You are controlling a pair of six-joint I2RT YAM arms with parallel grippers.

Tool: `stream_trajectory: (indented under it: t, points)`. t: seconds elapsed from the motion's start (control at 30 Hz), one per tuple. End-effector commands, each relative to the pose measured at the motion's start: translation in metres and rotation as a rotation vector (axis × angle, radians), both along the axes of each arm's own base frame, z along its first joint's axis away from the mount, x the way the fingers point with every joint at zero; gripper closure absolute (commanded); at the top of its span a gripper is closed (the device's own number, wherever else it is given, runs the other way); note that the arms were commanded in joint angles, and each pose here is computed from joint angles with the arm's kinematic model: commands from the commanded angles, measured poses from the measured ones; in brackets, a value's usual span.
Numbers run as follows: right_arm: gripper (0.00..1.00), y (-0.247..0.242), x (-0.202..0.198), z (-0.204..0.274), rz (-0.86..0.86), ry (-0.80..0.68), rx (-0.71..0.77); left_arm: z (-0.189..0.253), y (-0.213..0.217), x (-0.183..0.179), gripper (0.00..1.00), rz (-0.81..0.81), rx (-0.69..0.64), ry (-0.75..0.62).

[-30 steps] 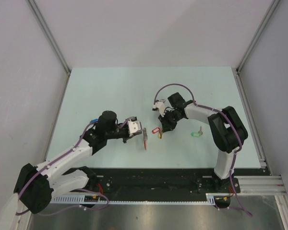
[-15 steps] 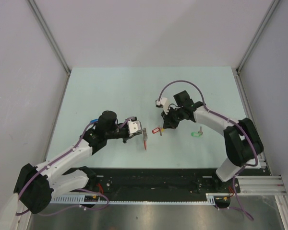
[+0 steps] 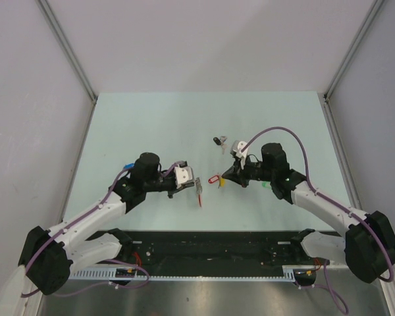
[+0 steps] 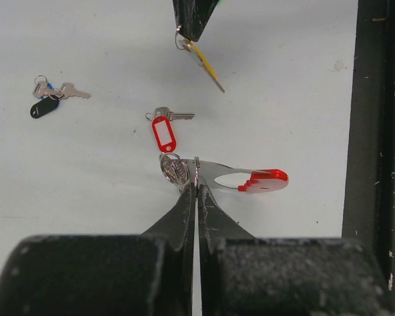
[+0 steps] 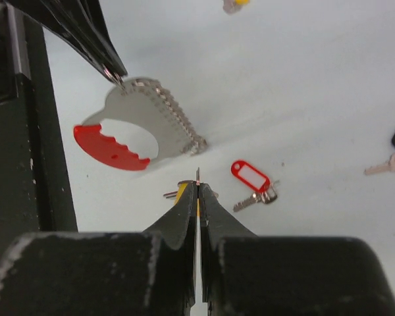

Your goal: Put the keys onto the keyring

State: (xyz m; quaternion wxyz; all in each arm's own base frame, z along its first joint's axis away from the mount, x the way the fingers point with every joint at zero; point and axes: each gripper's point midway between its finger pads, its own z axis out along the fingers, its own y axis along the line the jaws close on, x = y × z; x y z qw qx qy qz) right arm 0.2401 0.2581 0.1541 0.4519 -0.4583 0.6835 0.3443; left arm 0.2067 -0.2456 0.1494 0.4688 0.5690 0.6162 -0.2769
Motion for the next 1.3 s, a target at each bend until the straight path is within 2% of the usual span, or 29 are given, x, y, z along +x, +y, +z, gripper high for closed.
stream_trajectory:
  t: [0.0,0.27,0.6,1.07,1.27]
  points:
    - [1.00,0.021,-0.004,0.051,0.064,-0.119,0.172,0.009,-0.003,-0.007,1.00,-0.030,-0.017,0.023]
    - [1.00,0.032,-0.011,0.062,0.069,-0.139,0.229,0.011,-0.003,-0.009,1.00,-0.034,-0.022,0.025]
    - [1.00,0.042,-0.026,0.067,0.164,-0.164,0.262,0.013,-0.004,-0.011,1.00,-0.044,-0.027,0.030]
    - [1.00,0.057,-0.038,0.049,0.190,-0.298,0.142,0.011,-0.009,-0.021,1.00,-0.107,-0.036,0.072]
    - [1.00,0.061,-0.040,0.041,0.185,-0.311,0.100,0.011,-0.011,-0.025,0.99,-0.130,-0.043,0.082]
